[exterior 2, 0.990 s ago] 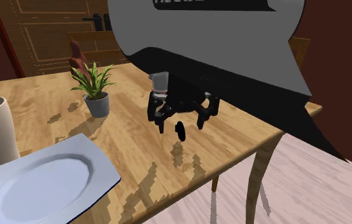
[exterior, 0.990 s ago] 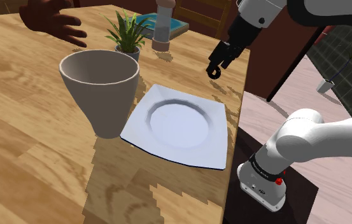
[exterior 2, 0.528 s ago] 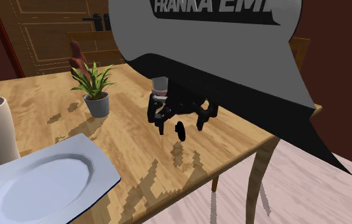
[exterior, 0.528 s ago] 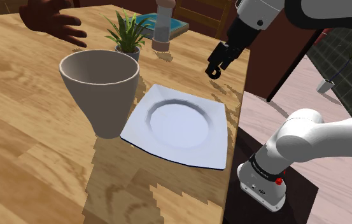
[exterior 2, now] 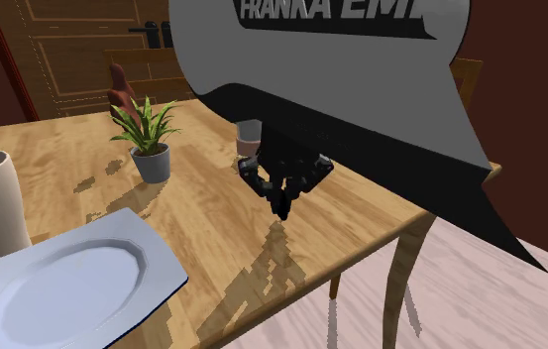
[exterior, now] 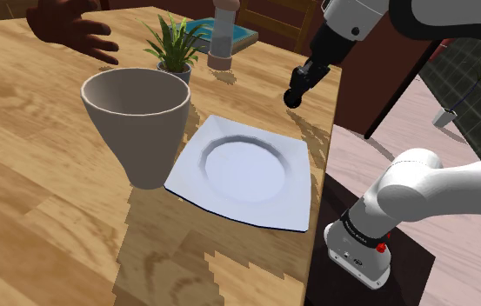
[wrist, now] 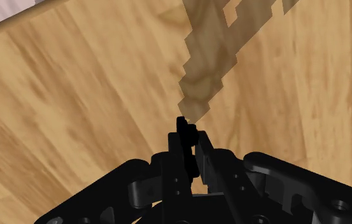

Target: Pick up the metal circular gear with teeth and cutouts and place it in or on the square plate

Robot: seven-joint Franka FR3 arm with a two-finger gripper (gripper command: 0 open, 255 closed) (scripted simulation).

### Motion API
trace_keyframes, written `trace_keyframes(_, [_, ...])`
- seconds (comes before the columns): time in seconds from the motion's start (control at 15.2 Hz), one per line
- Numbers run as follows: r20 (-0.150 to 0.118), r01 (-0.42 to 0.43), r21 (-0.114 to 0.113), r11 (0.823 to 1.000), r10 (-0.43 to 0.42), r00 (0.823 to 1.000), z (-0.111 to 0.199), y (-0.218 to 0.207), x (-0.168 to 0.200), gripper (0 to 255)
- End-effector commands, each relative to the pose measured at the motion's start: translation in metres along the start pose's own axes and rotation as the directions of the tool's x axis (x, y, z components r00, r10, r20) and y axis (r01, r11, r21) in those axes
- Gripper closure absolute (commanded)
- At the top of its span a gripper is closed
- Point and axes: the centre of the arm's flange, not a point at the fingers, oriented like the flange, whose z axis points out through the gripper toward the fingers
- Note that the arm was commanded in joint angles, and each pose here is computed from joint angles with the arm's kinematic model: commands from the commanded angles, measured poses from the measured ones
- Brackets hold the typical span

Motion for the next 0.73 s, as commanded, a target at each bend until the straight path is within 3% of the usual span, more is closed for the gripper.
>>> trace_keyframes(0.0, [0.0, 0.0, 0.0, 1.0, 0.0, 1.0, 0.0, 0.0, 0.0, 255])
trace_keyframes(0.66, [0.0, 0.0, 0.0, 1.0, 0.0, 1.0, -0.041, -0.001, 0.01, 255])
